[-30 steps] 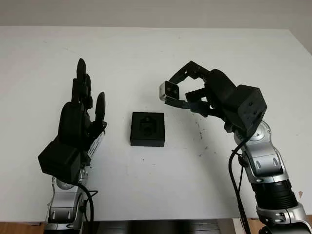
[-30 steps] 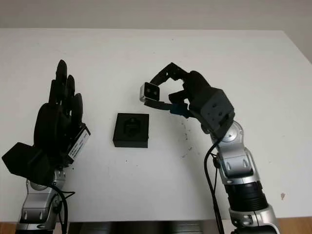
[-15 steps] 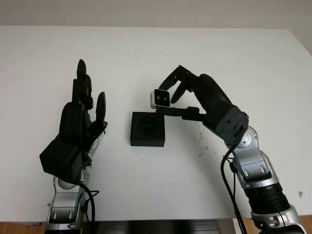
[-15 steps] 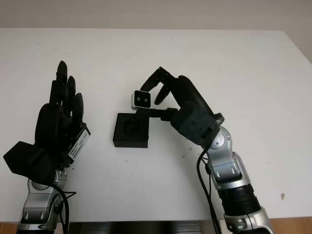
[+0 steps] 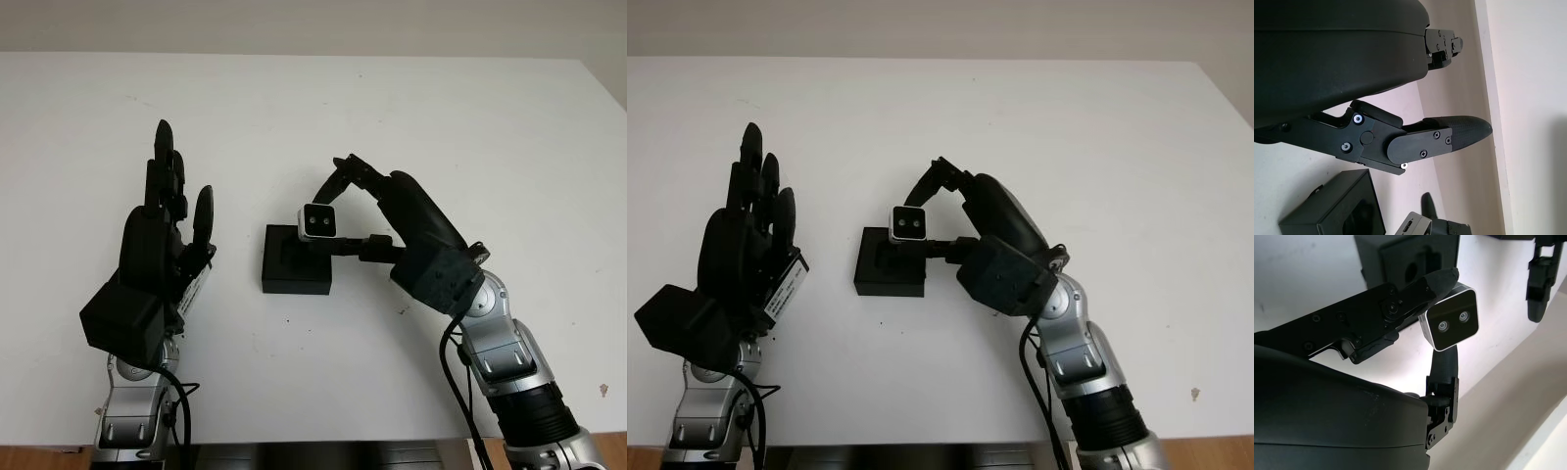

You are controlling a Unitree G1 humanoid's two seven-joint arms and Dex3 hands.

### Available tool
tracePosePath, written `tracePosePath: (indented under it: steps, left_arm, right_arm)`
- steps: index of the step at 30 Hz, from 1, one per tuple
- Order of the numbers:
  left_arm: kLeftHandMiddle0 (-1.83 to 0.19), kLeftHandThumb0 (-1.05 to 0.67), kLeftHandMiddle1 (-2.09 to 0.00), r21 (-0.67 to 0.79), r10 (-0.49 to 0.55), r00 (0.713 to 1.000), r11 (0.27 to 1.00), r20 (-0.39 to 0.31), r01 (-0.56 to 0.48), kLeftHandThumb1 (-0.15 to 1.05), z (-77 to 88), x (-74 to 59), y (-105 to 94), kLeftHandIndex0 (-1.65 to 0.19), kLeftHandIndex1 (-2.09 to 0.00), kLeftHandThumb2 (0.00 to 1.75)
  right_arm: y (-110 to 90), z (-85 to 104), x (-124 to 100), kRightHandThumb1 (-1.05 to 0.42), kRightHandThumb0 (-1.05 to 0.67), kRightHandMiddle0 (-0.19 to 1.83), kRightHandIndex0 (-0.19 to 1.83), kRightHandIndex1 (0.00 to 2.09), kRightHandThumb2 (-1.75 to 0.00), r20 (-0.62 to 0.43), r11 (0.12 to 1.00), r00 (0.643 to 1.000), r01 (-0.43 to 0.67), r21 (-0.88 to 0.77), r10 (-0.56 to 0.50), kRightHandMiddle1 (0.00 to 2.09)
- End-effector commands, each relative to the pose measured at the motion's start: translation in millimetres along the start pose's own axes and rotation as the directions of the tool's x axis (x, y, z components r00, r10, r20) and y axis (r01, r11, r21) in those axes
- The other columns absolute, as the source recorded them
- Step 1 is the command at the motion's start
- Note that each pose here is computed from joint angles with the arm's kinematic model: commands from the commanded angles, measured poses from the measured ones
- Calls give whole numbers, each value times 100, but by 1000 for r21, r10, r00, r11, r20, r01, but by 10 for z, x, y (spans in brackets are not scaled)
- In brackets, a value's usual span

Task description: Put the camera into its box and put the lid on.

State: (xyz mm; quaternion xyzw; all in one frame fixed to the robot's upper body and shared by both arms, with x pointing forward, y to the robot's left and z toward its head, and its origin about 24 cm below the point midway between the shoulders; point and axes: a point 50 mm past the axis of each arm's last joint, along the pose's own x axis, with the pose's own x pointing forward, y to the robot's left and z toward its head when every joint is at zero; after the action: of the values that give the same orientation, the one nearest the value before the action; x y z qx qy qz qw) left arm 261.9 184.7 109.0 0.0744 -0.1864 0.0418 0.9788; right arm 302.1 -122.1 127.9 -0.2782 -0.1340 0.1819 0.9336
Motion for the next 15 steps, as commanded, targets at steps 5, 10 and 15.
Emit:
tracePosePath:
  steps: [5,10,15]
  left_arm:
    - [6,-72,-6,8,-5,1000,1000,12,5,105,14,7,-29,6,-6,55]
    - [7,-73,-5,1,-1,1000,1000,15,1,105,12,8,-41,7,-6,55]
    - [6,-73,-6,5,2,1000,1000,14,-2,105,14,4,-53,6,-6,55]
  right_arm:
    - [60,47,-42,-104,-49,21,17,13,-6,-6,990,1000,29,135,-28,202]
    - [126,68,-49,-105,-50,18,19,12,-8,-24,984,999,42,175,-39,209]
    - [171,76,-35,-105,-47,16,19,11,-10,-23,983,998,57,175,-54,209]
